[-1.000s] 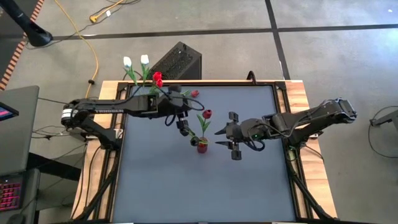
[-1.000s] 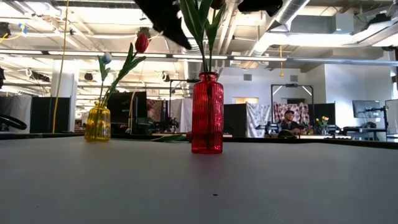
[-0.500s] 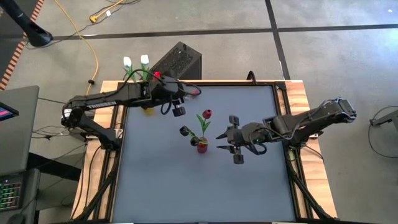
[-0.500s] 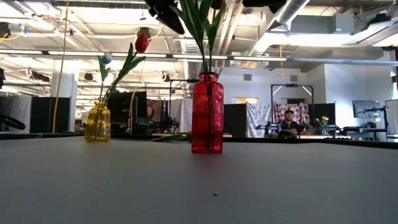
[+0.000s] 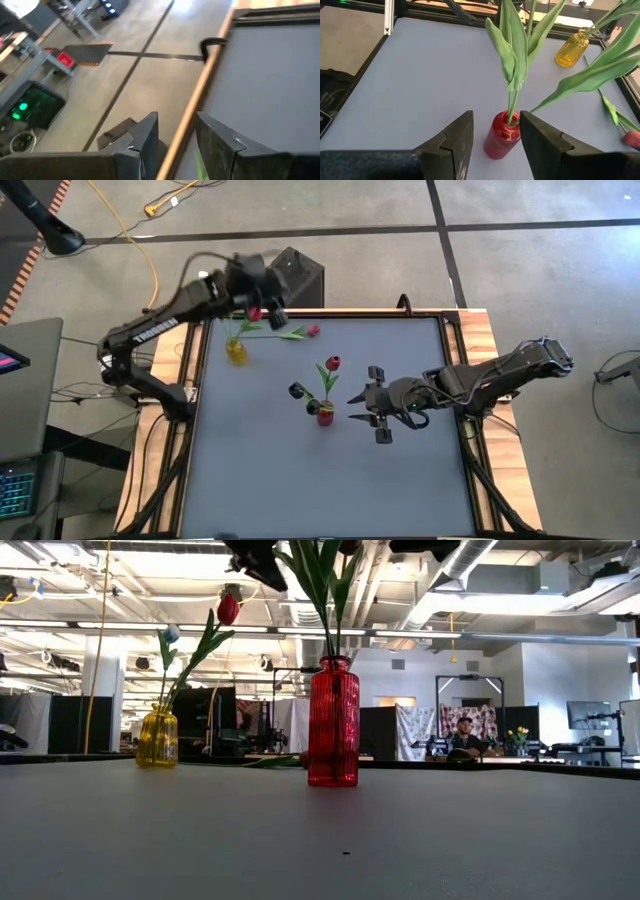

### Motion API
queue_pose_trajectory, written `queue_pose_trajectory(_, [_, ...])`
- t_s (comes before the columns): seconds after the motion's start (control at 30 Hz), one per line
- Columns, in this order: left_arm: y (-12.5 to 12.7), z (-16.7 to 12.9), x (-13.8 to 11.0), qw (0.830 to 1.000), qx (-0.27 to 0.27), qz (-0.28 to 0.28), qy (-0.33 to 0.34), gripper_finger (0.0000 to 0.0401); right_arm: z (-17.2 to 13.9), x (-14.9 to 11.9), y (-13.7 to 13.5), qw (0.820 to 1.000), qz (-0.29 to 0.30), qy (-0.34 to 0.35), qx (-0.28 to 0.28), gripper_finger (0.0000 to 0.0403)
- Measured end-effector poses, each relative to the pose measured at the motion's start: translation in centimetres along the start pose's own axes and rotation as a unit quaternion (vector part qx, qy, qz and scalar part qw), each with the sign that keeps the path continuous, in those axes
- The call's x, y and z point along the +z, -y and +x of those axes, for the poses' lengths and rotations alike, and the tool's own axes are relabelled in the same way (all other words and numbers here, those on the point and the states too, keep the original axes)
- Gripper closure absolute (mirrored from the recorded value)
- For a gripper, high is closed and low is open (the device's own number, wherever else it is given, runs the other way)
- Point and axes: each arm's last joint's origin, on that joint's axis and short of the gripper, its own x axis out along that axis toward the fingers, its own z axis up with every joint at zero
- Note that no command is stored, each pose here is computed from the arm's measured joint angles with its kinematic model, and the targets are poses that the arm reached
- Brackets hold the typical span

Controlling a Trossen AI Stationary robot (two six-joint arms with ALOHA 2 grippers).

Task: Sort flowers into vase by color
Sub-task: Put the dark red tulip into the red vase

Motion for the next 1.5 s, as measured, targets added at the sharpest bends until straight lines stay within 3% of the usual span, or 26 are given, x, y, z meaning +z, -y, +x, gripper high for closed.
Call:
queue_pose_trajectory(0.4, [-12.2, 0.2, -4.3, 0.988, 0.119, -0.099, 0.011, 0.0282, 0.0, 0.0, 0.0, 1.000, 0.000, 0.000, 0.000, 0.0216])
queue_pose_trajectory(0.73, [-21.5, 1.9, -12.8, 0.954, 0.159, -0.254, -0.024, 0.0282, 0.2, -0.1, 0.0, 1.000, 0.000, -0.003, -0.001, 0.0216])
queue_pose_trajectory(1.07, [-23.4, 7.7, -17.8, 0.934, 0.211, -0.263, -0.120, 0.0282, 0.6, -0.7, 0.1, 1.000, 0.005, -0.013, -0.004, 0.0216])
queue_pose_trajectory(1.4, [-23.0, 12.1, -22.1, 0.917, 0.212, -0.252, -0.226, 0.0283, 0.6, -0.6, 0.1, 1.000, 0.005, -0.010, -0.004, 0.0216])
queue_pose_trajectory(1.5, [-22.8, 12.5, -22.2, 0.917, 0.212, -0.244, -0.235, 0.0283, 0.6, -0.6, 0.1, 1.000, 0.005, -0.010, -0.004, 0.0216])
